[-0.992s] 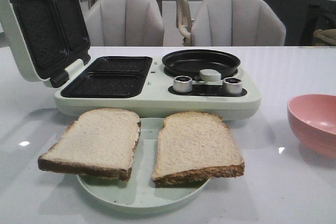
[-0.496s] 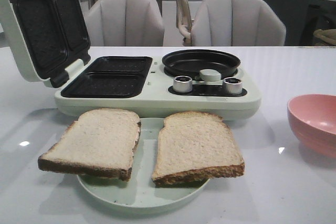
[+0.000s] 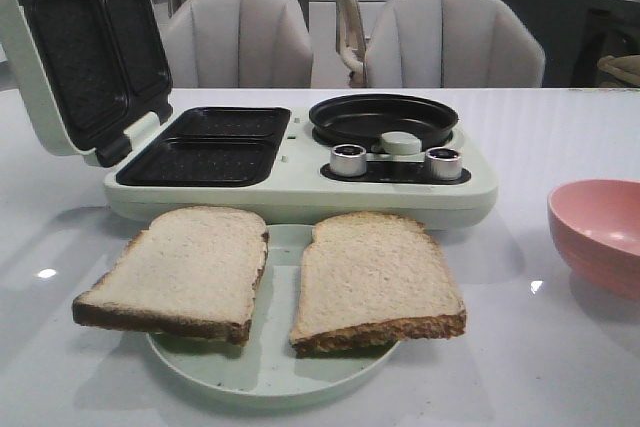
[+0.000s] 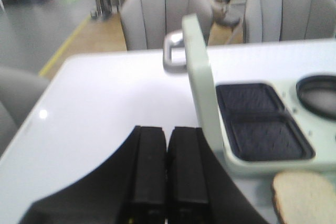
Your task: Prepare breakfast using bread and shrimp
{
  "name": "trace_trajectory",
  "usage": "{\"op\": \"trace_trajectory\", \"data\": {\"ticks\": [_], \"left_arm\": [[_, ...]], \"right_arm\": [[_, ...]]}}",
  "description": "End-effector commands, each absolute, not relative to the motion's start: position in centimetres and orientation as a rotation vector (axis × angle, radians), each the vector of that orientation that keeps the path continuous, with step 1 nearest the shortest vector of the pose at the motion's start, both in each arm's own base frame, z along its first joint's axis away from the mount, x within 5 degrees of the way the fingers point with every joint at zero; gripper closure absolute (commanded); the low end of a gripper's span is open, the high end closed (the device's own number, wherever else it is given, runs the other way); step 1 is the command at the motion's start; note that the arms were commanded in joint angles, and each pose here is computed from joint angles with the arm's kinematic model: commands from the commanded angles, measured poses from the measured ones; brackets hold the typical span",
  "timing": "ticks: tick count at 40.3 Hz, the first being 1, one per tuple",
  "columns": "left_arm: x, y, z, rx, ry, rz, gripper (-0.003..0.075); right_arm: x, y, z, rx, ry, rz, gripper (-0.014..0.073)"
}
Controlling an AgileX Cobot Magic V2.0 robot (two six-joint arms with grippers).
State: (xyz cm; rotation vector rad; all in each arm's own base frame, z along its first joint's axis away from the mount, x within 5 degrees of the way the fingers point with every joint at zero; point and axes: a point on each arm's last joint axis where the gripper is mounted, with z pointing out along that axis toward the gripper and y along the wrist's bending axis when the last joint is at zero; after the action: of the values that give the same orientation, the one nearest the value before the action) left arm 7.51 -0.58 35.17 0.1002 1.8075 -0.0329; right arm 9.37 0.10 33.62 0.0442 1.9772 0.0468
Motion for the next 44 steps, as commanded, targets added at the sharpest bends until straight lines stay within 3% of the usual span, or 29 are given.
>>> {"op": "trace_trajectory", "data": {"ticks": [1,12,14,18,22,25,28,30,37,44], "left_arm": [[8.6,-0.7,36.0,0.092,1.804,-0.042,0.0619],[10.3,-0.8,35.2,0.096,1.889,-0.041,0.0619],[10.5,-0.8,35.1,0.096,1.898,-0.041,0.0619],[10.8,-0.9,34.9,0.097,1.914,-0.04,0.0604],[11.1,-0.9,34.8,0.098,1.926,-0.04,0.0491],[11.3,-0.9,34.7,0.098,1.933,-0.04,0.0349],[11.7,-0.9,34.5,0.099,1.949,-0.039,0.0228],[12.0,-1.0,34.3,0.1,1.963,-0.039,0.0191],[13.5,-1.8,33.4,0.166,2.034,-0.06,0.0192],[14.8,-4.4,32.0,0.47,2.079,-0.081,0.0192]], "right_arm": [[10.9,0.0,34.1,0.039,1.99,0.033,0.0561],[13.6,0.0,32.1,0.044,2.162,0.035,0.0554],[13.9,-0.1,31.9,0.044,2.177,0.035,0.0524],[14.3,-0.1,31.6,0.045,2.194,0.035,0.0381],[14.4,-0.1,31.6,0.045,2.192,0.034,0.0233],[14.5,-0.1,31.6,0.045,2.194,0.034,0.0165],[14.5,-0.1,31.5,0.045,2.198,0.034,0.0163],[14.5,-0.1,31.5,0.045,2.199,0.035,0.0163],[14.5,-0.1,31.5,0.045,2.199,0.035,0.0163],[14.5,-0.1,31.5,0.045,2.198,0.035,0.0163]]}}
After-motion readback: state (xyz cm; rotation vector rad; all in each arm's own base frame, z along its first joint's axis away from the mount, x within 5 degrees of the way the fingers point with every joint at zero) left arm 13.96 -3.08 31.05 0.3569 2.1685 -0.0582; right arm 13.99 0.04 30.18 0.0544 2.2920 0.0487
